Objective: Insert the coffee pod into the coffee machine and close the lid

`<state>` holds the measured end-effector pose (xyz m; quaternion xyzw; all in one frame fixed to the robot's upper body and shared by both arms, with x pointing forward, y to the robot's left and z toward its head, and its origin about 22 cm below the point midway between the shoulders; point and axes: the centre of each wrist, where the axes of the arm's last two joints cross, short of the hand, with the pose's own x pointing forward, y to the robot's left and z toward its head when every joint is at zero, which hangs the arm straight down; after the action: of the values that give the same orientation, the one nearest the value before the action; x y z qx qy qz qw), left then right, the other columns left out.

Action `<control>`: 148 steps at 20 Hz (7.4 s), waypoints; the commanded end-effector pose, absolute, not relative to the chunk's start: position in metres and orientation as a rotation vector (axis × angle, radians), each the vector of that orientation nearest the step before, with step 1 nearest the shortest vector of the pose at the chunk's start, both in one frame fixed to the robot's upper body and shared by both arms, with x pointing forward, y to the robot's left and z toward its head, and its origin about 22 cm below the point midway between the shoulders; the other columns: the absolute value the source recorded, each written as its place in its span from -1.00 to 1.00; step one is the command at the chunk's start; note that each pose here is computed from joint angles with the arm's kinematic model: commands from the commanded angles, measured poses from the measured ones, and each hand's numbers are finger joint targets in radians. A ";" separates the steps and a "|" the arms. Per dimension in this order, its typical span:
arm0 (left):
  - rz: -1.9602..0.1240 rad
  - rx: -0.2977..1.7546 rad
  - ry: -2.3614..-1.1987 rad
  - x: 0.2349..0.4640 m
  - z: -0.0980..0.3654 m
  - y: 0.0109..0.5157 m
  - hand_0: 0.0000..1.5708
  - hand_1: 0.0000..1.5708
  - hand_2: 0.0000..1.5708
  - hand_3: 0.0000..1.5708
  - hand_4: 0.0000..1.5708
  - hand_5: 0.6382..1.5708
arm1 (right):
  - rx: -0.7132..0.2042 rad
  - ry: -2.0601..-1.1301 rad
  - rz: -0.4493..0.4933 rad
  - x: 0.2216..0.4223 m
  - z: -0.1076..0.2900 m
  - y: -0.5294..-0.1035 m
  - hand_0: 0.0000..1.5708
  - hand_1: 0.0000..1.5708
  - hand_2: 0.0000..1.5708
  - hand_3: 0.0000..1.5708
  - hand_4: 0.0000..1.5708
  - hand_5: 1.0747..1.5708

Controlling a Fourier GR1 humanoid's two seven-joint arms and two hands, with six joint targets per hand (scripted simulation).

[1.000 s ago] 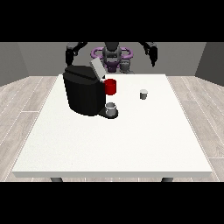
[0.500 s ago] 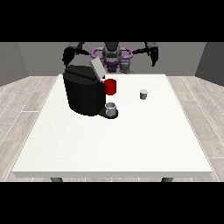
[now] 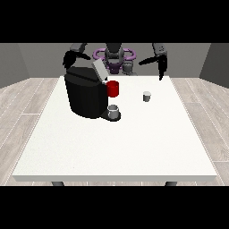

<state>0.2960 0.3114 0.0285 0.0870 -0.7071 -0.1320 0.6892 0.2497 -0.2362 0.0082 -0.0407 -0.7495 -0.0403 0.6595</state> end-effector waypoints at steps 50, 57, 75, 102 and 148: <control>-0.791 0.748 -1.281 0.367 -0.007 0.337 0.18 0.18 0.32 0.04 -0.64 1.00 | -0.074 -1.639 -0.079 0.295 0.016 -0.237 -1.00 -1.00 -1.00 -1.00 -0.34 1.00; -0.863 0.727 -1.359 0.373 -0.013 0.310 0.61 0.61 0.78 0.74 -0.35 1.00 | -0.107 -1.616 -0.082 0.293 0.004 -0.228 -1.00 -1.00 -1.00 -1.00 -0.46 1.00; -0.945 0.623 -1.563 0.434 0.122 0.284 0.57 0.57 0.68 0.64 -0.27 1.00 | -0.071 -1.609 -0.083 0.306 -0.011 -0.227 -1.00 -1.00 -1.00 -1.00 -0.37 1.00; -0.821 0.772 -1.710 0.459 0.254 0.276 0.63 0.63 0.66 0.57 -0.38 1.00 | -0.068 -1.736 -0.015 0.324 0.057 -0.193 -1.00 -1.00 -1.00 -1.00 -0.33 1.00; -0.943 0.750 -1.670 0.464 0.220 0.240 0.36 0.36 0.42 0.20 -0.52 1.00 | -0.090 -1.749 -0.084 0.319 0.033 -0.217 -1.00 -1.00 -1.00 -1.00 -0.45 1.00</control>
<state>0.4636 0.2522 0.2299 0.3074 -0.6973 -0.3850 0.5206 0.3176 -0.2111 0.0378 -0.0367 -0.7642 -0.0337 0.6430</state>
